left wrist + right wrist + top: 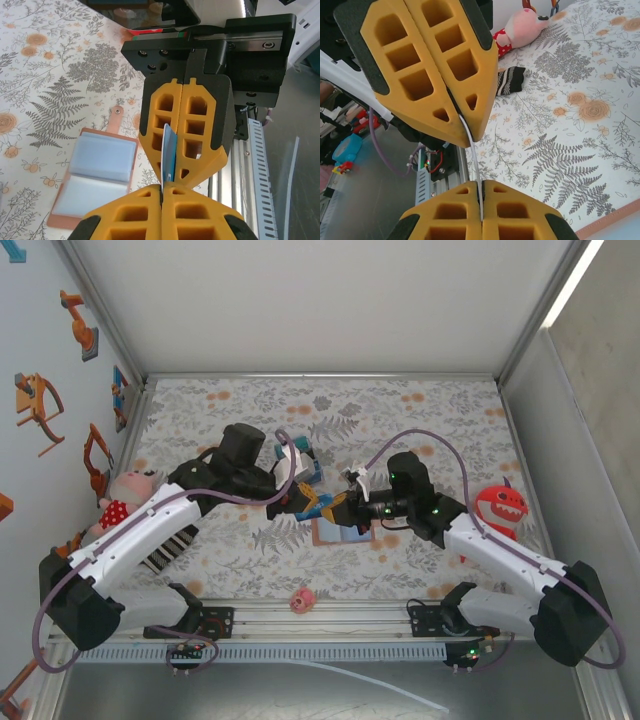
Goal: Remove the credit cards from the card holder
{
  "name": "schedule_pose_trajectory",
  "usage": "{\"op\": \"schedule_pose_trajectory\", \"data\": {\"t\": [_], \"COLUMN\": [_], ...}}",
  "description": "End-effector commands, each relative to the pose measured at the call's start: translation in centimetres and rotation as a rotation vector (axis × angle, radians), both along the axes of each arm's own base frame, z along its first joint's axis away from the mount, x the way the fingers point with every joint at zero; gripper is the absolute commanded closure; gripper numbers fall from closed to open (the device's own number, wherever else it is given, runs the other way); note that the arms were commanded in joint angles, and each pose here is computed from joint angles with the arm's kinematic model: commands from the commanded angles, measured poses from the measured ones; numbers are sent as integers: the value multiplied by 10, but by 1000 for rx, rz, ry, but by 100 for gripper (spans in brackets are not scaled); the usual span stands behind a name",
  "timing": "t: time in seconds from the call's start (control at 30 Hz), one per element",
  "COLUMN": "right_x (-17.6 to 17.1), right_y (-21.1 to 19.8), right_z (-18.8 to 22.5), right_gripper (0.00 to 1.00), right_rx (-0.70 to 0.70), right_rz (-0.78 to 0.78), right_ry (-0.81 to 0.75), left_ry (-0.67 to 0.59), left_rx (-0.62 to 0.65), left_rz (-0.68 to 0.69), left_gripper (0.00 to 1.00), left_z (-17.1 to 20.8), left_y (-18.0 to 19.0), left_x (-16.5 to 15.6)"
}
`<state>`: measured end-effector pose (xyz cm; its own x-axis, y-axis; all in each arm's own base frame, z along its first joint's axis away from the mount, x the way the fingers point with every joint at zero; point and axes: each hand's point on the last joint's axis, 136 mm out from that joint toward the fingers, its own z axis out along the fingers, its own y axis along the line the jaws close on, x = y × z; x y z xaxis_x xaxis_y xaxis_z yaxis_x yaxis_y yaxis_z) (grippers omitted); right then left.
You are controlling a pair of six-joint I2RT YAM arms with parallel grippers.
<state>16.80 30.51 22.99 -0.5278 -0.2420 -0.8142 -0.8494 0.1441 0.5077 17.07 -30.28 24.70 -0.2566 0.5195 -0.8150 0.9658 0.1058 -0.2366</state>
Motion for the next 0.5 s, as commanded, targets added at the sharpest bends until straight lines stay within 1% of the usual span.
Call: {"op": "schedule_pose_trajectory", "data": {"t": [0.0,0.03,0.07,0.13,0.27,0.37,0.47], "right_x": [6,10,14,22,40,53,64], "right_y": [-2,-4,-7,-14,-35,-52,-67], "right_z": [16,13,11,5,-8,-11,-10], "right_gripper": [81,70,61,51,48,45,43], "right_rx": [5,-17,-37,-83,-183,-237,-272], "right_rz": [-40,-69,-100,-166,-327,-446,-556], "right_ry": [-71,-75,-83,-93,-117,-137,-151], "left_ry": [-32,-39,-50,-80,-159,-209,-231], "left_rx": [2,2,-1,-6,-11,11,55], "left_rz": [-1,16,37,80,172,219,230], "left_gripper": [100,100,100,100,100,100,100], "left_z": [1,0,0,-2,-9,-22,-39], "left_y": [1,2,4,8,15,19,19], "left_x": [6,11,17,31,67,95,118]}}
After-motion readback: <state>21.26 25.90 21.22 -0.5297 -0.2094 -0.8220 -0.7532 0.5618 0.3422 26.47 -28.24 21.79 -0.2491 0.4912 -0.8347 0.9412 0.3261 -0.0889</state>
